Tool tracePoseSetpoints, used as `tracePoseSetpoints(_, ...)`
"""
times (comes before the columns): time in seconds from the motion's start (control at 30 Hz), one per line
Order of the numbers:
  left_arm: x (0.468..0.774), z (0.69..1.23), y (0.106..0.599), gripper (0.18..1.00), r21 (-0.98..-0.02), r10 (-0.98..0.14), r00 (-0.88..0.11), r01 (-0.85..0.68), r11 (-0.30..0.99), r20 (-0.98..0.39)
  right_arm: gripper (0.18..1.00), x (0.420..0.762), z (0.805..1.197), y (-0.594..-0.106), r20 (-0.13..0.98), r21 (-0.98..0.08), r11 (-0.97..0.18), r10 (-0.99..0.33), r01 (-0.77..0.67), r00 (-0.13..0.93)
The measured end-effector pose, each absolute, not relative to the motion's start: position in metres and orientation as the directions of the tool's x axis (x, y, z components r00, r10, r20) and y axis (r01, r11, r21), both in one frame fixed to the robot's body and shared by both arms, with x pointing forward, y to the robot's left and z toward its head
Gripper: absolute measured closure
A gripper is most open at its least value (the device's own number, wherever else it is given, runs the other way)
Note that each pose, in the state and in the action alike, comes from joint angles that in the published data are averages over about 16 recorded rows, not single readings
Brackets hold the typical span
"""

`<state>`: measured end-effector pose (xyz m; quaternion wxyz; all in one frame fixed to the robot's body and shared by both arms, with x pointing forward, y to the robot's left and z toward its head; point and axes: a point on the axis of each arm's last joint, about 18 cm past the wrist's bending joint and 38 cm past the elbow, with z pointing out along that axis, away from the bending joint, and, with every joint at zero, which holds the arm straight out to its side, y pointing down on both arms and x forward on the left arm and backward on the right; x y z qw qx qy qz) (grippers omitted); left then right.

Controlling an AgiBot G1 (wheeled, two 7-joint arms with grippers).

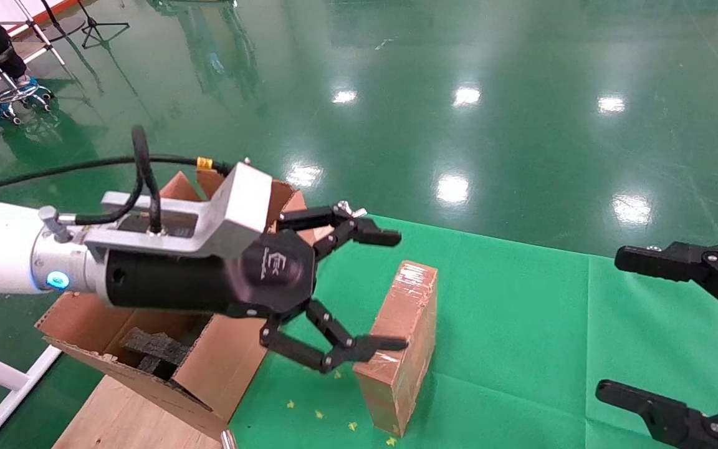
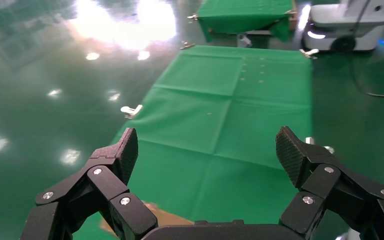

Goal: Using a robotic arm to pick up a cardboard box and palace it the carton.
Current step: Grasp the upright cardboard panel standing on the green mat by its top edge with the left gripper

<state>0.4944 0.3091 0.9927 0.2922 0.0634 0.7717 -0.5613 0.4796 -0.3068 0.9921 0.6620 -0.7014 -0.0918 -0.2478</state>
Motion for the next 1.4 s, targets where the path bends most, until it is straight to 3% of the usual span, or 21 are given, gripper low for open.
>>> tracePoseSetpoints(0.4,0.505,1.003,0.322,0.183,-0.858,-0.338,-0.813,0.339,0.386,-0.474,0.391,0.480,0.992,-0.307,0.469,-0.883,-0.107,-0.200,0.457,0.860)
tracePoseSetpoints(0.8,0.545,1.024,0.295,0.183,-0.888,-0.509,-0.813,0.020,0.459,-0.282,0.668,0.480,0.992,-0.307,0.469,-0.883,-0.107,-0.200,0.457,0.860)
tracePoseSetpoints(1.0,0.562,1.030,0.260,0.183,-0.843,-0.575,-0.798,-0.173,0.509,-0.183,0.798,0.480,0.992,-0.307,0.469,-0.883,-0.107,-0.200,0.457,0.860)
tracePoseSetpoints(1.4,0.579,1.016,0.224,0.183,-0.729,-0.706,-0.700,-0.430,0.533,-0.103,0.947,0.480,0.992,-0.307,0.469,-0.883,-0.107,-0.200,0.457,0.860)
